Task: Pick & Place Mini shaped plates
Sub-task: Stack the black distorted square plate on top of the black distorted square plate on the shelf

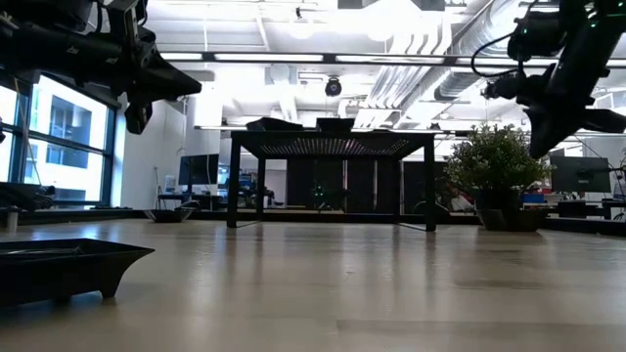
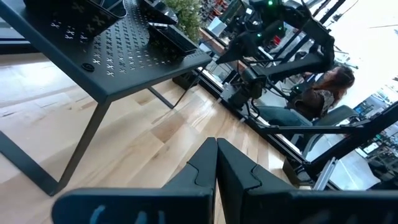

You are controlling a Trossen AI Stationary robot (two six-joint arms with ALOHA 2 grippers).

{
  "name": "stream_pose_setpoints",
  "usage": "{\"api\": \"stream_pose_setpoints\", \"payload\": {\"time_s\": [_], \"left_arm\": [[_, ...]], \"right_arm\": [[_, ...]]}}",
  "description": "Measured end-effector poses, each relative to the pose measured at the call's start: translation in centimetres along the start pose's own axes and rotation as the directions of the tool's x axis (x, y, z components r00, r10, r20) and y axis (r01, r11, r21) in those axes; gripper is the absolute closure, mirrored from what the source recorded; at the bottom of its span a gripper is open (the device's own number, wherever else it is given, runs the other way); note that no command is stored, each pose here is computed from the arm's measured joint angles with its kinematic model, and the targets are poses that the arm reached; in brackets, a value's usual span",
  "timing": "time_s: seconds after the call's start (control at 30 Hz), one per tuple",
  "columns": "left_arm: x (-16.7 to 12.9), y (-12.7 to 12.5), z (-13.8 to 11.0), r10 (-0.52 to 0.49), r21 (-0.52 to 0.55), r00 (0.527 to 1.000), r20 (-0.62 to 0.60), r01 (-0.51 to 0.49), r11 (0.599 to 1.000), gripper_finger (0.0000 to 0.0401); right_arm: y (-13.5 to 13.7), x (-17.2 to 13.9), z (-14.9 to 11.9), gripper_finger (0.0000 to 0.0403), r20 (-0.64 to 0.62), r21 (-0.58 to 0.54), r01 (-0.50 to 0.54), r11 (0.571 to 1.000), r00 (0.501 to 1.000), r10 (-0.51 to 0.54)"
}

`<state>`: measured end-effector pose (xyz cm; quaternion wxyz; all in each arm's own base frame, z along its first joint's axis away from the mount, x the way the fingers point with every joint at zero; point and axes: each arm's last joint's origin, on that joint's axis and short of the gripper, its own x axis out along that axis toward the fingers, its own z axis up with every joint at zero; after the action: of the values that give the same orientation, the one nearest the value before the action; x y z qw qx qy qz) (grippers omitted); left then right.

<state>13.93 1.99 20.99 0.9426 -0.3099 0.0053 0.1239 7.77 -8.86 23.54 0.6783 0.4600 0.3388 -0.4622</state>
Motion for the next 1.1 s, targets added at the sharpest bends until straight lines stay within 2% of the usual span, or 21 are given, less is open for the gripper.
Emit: {"api": "stream_pose_setpoints", "payload": {"time_s": [0.17,0.33,0.5,0.83,0.97,1.1], "left_arm": [[0.0,0.0,0.0,0.003,0.003,1.000,-0.004,-0.003,1.000,0.0400],[0.0,0.0,0.0,0.003,0.003,1.000,-0.004,-0.003,1.000,0.0400],[0.0,0.0,0.0,0.003,0.003,1.000,-0.004,-0.003,1.000,0.0400],[0.0,0.0,0.0,0.003,0.003,1.000,-0.004,-0.003,1.000,0.0400],[0.0,0.0,0.0,0.003,0.003,1.000,-0.004,-0.003,1.000,0.0400],[0.0,0.0,0.0,0.003,0.003,1.000,-0.003,-0.003,1.000,0.0400]], "right_arm": [[-0.8,0.5,0.8,0.0401,0.005,-0.063,0.084,0.995,0.996,-0.084],[-1.2,1.7,1.8,0.0402,-0.037,-0.107,0.120,0.987,0.992,-0.125],[-1.0,3.5,3.3,0.0385,-0.053,-0.084,0.136,0.987,0.989,-0.140],[-1.2,6.4,3.9,0.0302,-0.172,-0.058,0.229,0.972,0.956,-0.236],[-1.2,7.3,4.1,0.0295,-0.196,-0.032,0.262,0.964,0.944,-0.264],[-1.3,8.1,4.2,0.0306,-0.228,-0.026,0.282,0.959,0.932,-0.280]]}}
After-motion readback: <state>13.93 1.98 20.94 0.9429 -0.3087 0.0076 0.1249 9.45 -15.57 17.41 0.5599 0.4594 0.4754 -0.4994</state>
